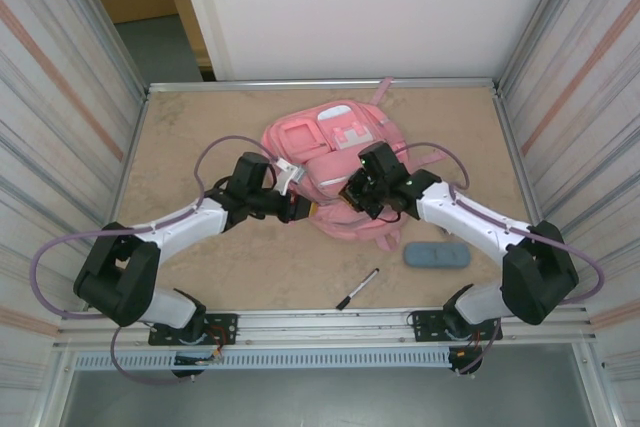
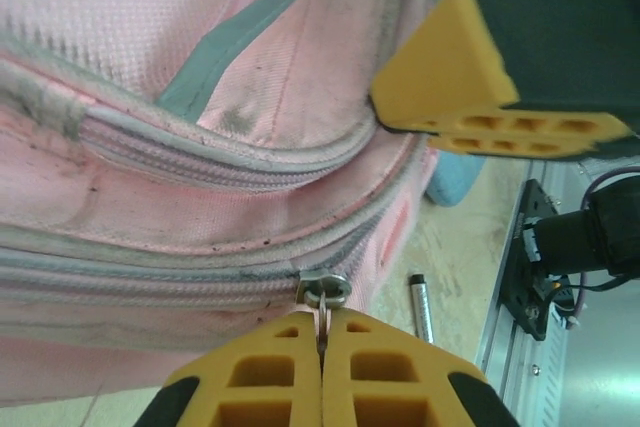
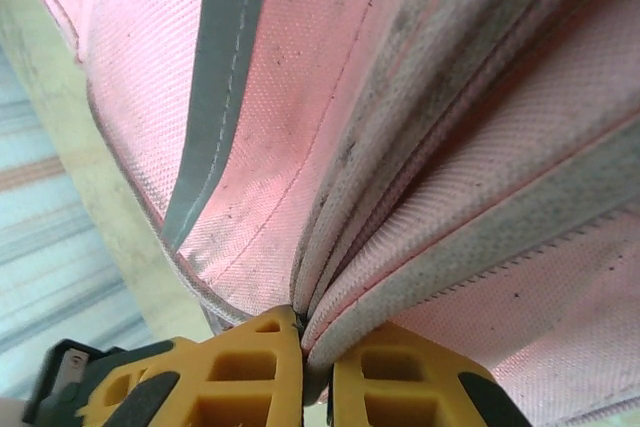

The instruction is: Pack the student bag

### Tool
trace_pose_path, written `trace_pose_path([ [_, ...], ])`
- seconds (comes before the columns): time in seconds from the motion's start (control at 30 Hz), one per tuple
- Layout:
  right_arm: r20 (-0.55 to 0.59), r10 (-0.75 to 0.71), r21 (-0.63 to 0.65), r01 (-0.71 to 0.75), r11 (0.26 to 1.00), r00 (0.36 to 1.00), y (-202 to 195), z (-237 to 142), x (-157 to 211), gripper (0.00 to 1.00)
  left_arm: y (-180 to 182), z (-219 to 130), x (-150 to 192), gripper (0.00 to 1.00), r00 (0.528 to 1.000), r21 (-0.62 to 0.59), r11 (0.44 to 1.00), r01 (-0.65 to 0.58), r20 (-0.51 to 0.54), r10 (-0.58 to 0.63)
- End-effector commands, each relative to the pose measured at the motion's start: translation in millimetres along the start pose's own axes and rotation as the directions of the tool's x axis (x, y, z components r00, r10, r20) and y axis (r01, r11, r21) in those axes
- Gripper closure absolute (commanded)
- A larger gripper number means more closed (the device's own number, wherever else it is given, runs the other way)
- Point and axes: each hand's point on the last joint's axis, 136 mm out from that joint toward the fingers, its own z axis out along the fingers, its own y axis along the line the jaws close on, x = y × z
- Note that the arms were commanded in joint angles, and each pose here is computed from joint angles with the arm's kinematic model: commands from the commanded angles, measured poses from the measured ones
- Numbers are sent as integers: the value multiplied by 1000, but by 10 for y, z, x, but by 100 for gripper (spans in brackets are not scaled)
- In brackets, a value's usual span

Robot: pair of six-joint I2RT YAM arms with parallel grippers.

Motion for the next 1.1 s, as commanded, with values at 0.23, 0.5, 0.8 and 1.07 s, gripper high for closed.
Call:
trace_pose_path([
  [0.23, 121, -259, 160, 239, 958, 958, -325, -254, -806, 100, 127, 101, 210, 100, 997, -77, 996, 42, -68, -47],
  [0.5, 93, -245, 111, 235, 966, 965, -310, -245, -731, 100, 42, 225, 83, 70, 999, -59, 998, -21, -26, 19],
  [0.8, 47, -127, 69, 124, 990, 991, -339, -138, -586, 100, -316, 916, -31, 51, 982, -225, 962, 156, 140, -127],
  [1.07, 41, -98, 43, 97, 994, 994, -161, -130, -372, 100, -219, 1059, -45, 48, 908, -324, 855, 406, 253, -335],
])
